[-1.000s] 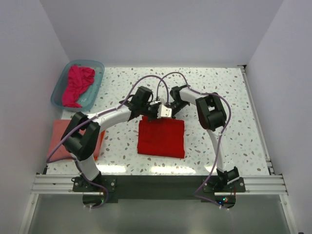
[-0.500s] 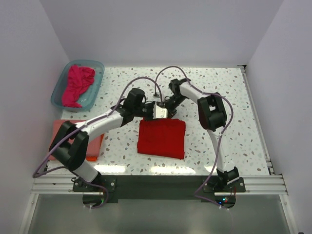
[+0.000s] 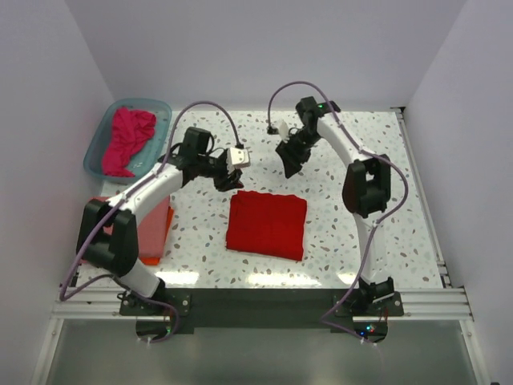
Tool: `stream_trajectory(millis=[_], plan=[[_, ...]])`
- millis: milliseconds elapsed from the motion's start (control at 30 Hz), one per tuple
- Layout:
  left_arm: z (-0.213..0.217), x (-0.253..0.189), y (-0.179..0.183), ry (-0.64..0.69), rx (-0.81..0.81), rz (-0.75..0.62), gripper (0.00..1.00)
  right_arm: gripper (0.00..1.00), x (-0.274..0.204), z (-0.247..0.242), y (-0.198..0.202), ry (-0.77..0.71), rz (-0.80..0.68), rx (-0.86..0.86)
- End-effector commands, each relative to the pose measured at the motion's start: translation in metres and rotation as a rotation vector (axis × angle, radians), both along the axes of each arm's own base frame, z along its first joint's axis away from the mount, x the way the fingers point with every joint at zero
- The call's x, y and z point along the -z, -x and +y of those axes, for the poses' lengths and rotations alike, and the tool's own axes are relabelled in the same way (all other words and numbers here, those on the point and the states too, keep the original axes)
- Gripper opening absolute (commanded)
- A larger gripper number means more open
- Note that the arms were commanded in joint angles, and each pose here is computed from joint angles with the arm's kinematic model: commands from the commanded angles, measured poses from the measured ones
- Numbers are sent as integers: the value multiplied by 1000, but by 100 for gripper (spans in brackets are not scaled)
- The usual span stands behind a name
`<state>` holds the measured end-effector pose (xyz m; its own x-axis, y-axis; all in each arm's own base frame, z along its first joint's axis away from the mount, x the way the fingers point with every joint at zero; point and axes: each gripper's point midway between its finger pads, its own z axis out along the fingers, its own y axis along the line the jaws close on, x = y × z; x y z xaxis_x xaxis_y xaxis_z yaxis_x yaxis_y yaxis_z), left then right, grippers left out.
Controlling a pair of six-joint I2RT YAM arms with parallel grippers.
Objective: Fold and stack the t-shirts
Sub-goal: Fold the tshirt
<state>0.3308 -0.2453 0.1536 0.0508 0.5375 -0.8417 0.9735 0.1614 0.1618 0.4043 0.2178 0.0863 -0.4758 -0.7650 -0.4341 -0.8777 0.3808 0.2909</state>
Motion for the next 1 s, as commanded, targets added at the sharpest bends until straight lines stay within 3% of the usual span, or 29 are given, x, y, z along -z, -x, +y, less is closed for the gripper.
stream_trajectory(millis=[0,167,400,567,733,967], plan=[[5,13,-1,19,-17,223,50,57,-31,-47,2,23,-13,48],[4,35,-20,3,-32,382,56,58,-18,-46,36,-40,125,63],[-2,68,-43,-18,-72,533,58,62,2,-37,49,-85,214,101],[-2,77,-38,-31,-59,579,58,62,9,-35,55,-92,253,91],[1,92,-29,-49,-59,638,57,55,17,-37,67,-63,285,45],[1,100,-28,-54,-61,664,51,52,21,-42,78,-42,319,8]])
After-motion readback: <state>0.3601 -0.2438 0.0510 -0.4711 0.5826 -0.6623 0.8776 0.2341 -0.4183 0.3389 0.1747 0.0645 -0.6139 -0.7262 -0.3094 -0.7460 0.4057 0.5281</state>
